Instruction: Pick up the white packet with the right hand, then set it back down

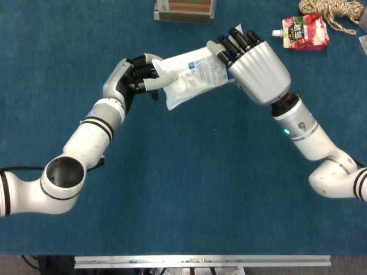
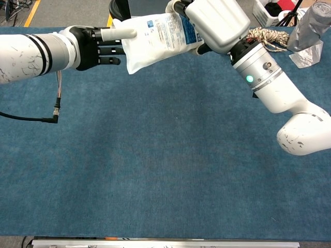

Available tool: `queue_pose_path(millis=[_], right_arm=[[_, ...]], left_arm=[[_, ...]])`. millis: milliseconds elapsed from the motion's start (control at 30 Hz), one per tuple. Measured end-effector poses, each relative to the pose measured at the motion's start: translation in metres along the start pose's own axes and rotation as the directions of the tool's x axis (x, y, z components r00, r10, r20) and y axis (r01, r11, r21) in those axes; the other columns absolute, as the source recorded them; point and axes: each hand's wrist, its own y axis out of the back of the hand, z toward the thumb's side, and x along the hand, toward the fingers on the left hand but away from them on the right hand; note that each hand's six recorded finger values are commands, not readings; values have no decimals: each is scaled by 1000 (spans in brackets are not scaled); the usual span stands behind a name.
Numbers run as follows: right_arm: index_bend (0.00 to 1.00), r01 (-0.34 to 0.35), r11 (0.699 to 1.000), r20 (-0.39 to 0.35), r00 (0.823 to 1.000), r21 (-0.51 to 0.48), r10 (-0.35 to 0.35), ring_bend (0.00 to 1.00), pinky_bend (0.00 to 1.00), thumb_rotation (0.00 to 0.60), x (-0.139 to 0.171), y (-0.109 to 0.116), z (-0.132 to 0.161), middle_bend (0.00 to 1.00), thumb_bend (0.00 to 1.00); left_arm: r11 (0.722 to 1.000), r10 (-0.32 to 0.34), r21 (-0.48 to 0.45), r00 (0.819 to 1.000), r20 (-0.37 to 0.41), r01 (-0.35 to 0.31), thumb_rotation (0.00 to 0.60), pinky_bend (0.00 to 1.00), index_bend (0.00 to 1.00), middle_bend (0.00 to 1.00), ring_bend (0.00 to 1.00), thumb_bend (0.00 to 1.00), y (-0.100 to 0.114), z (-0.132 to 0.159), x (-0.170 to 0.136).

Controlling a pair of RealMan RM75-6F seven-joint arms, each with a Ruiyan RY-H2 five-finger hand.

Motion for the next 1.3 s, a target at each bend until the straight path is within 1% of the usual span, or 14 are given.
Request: queue_pose_path(millis=[133, 367, 500, 633, 933, 1067, 1233, 1300], right_arm=[[629, 5, 1000, -5, 1000, 1, -5, 597, 562, 600, 0, 1, 0, 654, 0], [629, 7, 1000, -12, 1000, 3, -6, 598, 562, 600, 1, 1, 2, 652, 0], [628, 5, 1000, -17, 1000, 4, -5, 581, 562, 600, 2, 0, 3, 628, 0], [598, 2, 1000, -16, 1000, 3, -2, 557, 562, 600, 3, -1, 4, 604, 0], [574, -1, 1000, -11, 1000, -5, 1, 553, 562, 600, 3, -2, 4, 598, 0], [538, -4, 1000, -11, 1000, -8, 4, 546, 562, 600, 3, -3, 5, 591, 0], [419, -11, 1000, -10, 1000, -13, 11, 522, 562, 600, 4, -4, 5, 564, 0], [396, -11, 1000, -10, 1000, -15, 11, 518, 562, 600, 4, -3, 6, 559, 0]], left_arm=[[1000, 20, -5, 1000, -5, -20, 600, 815, 659, 743, 676, 626, 3, 1, 2], [999, 50, -12, 999, -1, -50, 600, 865, 717, 808, 728, 632, 5, 2, 3], [998, 64, -16, 998, 2, -64, 600, 901, 754, 852, 761, 634, 7, 3, 3], [997, 76, -16, 997, 8, -75, 600, 920, 761, 864, 776, 644, 8, 3, 4], [996, 94, -7, 995, 29, -93, 600, 985, 779, 888, 811, 643, 8, 5, 3], [995, 100, -6, 994, 45, -100, 600, 1000, 787, 897, 823, 640, 8, 6, 2], [995, 97, -9, 994, 51, -97, 600, 1000, 791, 906, 832, 639, 7, 6, 1], [995, 96, -12, 994, 52, -95, 600, 1000, 791, 906, 833, 639, 7, 6, 0]])
